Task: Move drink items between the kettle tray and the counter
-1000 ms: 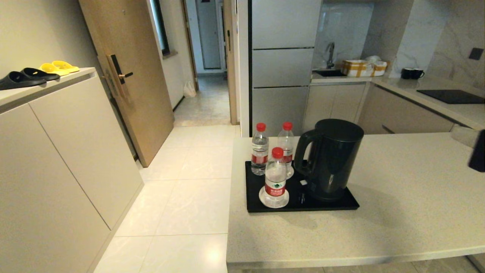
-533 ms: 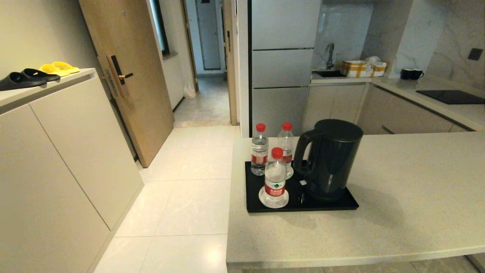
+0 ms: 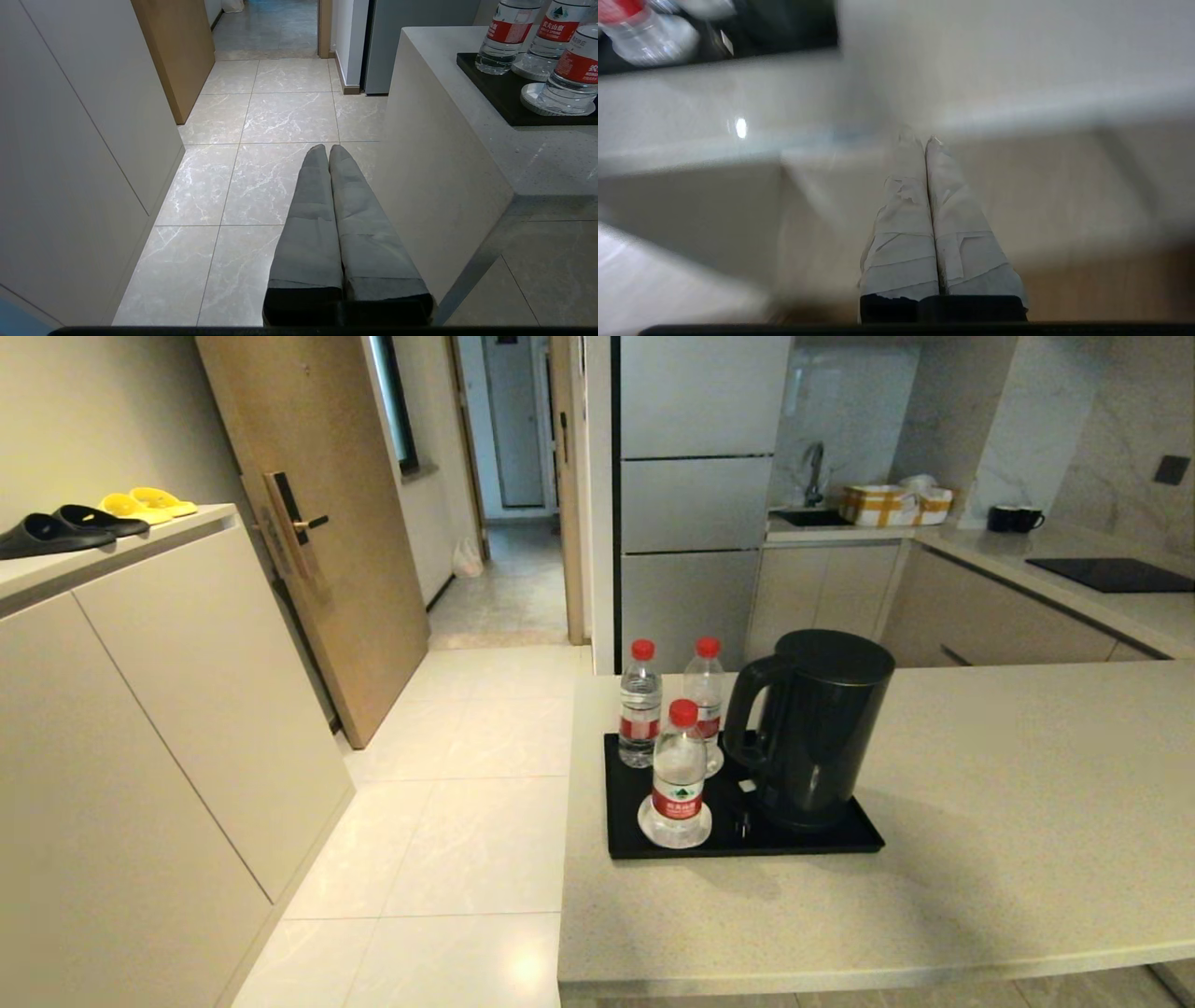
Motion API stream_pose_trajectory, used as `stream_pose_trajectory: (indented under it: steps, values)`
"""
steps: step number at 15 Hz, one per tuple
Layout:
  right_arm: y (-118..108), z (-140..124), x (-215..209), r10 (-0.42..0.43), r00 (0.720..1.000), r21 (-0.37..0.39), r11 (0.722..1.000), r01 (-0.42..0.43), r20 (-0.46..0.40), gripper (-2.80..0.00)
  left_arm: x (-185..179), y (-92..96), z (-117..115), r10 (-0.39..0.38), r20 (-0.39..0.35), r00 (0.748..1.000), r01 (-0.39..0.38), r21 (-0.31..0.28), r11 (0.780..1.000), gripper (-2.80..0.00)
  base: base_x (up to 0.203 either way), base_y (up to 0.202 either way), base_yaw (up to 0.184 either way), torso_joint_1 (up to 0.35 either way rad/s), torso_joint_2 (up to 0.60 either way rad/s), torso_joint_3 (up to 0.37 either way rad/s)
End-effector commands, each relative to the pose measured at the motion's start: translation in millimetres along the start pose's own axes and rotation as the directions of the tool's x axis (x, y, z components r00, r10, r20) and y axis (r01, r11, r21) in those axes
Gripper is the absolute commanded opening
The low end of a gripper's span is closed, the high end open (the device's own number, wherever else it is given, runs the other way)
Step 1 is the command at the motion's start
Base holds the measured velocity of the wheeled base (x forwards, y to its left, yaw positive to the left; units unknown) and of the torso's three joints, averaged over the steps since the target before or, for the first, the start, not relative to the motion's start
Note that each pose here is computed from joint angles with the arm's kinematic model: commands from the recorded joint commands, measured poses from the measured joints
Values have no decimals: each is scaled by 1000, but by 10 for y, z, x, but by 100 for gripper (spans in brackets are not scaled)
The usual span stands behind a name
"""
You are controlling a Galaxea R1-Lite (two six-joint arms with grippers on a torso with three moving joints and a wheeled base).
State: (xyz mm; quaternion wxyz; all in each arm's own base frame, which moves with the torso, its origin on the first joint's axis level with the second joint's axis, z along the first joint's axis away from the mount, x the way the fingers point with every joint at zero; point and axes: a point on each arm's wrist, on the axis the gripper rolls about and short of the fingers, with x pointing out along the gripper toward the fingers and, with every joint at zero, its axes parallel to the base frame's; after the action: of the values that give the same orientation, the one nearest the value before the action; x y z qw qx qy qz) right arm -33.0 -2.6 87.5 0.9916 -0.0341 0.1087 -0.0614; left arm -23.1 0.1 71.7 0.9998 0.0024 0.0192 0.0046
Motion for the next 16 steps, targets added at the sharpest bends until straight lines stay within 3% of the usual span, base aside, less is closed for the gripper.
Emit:
stream_pose_trajectory:
  steps: [1, 10, 16]
  values:
    - [51, -96, 121, 124, 971, -24, 992, -122, 206, -280, 1, 0, 0, 1, -2, 1000, -1, 0, 1000, -280, 0, 0, 0, 0, 0, 0]
    - [52, -108, 124, 128, 970, 0, 991, -130, 205, -280, 1, 0, 0, 1, -2, 1000, -1, 0, 1000, -280, 0, 0, 0, 0, 0, 0]
    - [50, -102, 123, 118, 970, 58, 989, -133, 211, -280, 1, 0, 0, 1, -2, 1000, -1, 0, 1000, -280, 0, 0, 0, 0, 0, 0]
